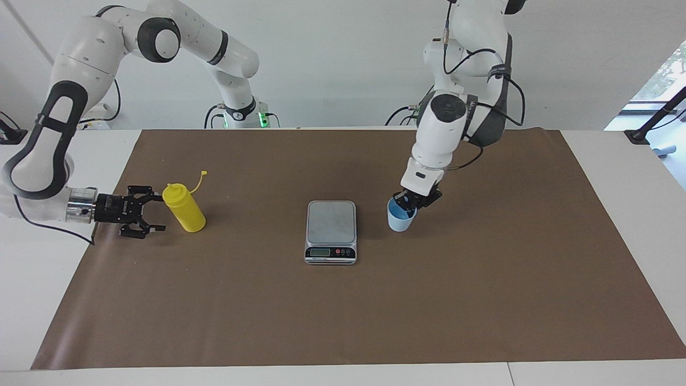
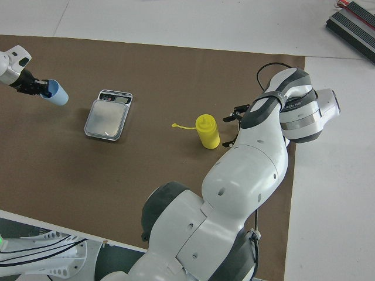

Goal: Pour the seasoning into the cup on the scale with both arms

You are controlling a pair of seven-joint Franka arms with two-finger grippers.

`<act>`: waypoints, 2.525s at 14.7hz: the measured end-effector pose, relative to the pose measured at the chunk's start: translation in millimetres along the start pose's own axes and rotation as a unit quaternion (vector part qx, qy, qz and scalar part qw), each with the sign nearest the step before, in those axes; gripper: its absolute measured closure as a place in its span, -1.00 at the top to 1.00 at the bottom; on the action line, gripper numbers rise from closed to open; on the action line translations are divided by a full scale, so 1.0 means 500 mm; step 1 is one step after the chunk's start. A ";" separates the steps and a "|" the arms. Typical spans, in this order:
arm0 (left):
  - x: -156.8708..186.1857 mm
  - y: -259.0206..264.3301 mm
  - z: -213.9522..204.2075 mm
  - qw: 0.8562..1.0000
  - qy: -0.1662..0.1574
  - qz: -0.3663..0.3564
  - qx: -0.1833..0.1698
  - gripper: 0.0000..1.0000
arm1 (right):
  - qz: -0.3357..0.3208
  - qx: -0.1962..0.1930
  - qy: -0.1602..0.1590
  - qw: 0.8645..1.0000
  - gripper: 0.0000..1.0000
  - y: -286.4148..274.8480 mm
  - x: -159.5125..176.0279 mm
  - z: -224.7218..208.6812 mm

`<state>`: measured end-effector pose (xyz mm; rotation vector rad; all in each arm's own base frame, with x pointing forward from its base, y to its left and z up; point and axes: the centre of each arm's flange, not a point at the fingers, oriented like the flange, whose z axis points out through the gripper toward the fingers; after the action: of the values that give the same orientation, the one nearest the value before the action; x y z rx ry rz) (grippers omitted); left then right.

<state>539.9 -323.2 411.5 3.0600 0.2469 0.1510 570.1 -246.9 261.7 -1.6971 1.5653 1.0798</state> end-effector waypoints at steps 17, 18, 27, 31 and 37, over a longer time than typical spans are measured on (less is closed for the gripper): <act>-0.114 0.272 0.082 1.000 0.006 -0.018 -0.011 -0.93 | -0.014 0.023 0.015 1.000 1.00 0.009 -0.040 0.061; -0.116 0.271 0.088 1.000 0.004 -0.018 -0.009 -0.93 | -0.012 0.022 0.012 1.000 1.00 0.010 -0.039 0.068; -0.118 0.271 0.093 1.000 0.003 -0.017 -0.007 -0.17 | -0.014 0.039 -0.001 0.999 0.99 0.009 -0.059 0.078; -0.111 0.258 0.011 0.999 0.021 -0.022 -0.024 0.77 | -0.013 0.040 -0.002 0.999 0.50 0.009 -0.059 0.080; -0.067 0.090 -0.065 1.000 0.017 -0.008 0.009 1.00 | -0.014 0.041 -0.002 0.999 0.23 0.008 -0.060 0.079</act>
<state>510.7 -371.1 443.9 3.0742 0.2765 0.2025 560.0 -198.4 268.1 -1.6563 1.5578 0.9905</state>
